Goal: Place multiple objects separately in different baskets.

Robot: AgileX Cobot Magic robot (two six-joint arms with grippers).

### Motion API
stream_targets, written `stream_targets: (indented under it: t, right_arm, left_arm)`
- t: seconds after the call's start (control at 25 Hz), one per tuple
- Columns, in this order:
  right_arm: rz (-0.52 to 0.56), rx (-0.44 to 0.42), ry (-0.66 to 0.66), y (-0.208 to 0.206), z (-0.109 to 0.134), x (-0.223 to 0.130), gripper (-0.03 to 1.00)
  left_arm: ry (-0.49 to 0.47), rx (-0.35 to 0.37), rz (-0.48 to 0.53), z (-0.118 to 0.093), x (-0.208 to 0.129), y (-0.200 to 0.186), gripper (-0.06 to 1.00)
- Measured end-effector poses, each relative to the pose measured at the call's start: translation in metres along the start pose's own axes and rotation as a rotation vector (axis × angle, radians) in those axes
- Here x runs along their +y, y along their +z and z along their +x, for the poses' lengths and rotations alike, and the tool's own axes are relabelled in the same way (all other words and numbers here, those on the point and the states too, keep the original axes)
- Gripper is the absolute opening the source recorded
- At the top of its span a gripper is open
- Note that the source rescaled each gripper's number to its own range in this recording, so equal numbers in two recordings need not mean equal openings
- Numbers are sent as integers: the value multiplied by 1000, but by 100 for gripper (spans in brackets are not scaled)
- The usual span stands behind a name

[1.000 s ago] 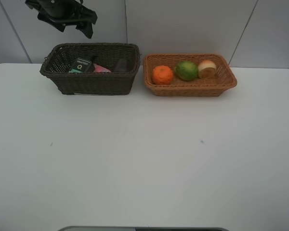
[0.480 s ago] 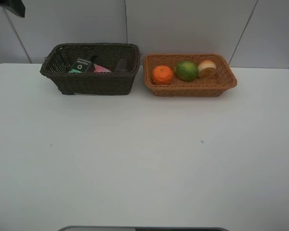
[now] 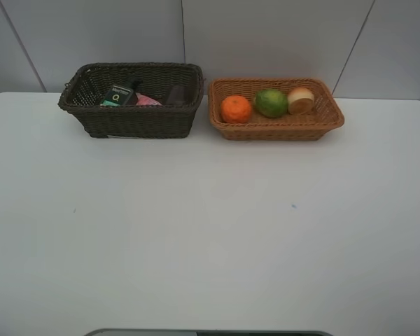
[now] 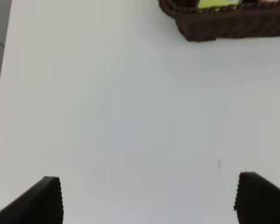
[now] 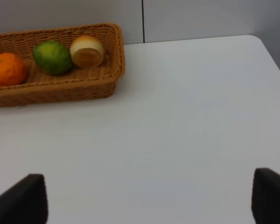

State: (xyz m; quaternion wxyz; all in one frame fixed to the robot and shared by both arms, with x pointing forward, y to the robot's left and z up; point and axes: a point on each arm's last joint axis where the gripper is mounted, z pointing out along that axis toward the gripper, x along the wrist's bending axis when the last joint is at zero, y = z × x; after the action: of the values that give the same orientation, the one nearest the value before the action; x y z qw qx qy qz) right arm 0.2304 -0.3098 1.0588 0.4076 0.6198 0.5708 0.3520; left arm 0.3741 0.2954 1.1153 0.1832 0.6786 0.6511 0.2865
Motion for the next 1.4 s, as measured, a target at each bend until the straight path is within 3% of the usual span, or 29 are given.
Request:
stream_targets:
  t: [0.2, 0.56, 0.84, 1.0, 1.4]
  right_arm:
    - [0, 0, 0, 0, 0, 0, 93]
    - [0, 0, 0, 0, 0, 0, 93]
    - [0, 0, 0, 0, 0, 0, 93]
    - [0, 0, 0, 0, 0, 0, 93]
    - [0, 0, 0, 0, 0, 0, 93]
  left_arm:
    - [-88, 30, -4, 13, -36, -12, 94]
    - [-122, -11, -152, 15, -102, -32, 94]
    - [-76, -139, -204, 3, -139, -31, 94]
    - [-21, -198, -273, -2, -151, -35, 94]
    - [-16, -205, -325, -2, -159, -37, 94]
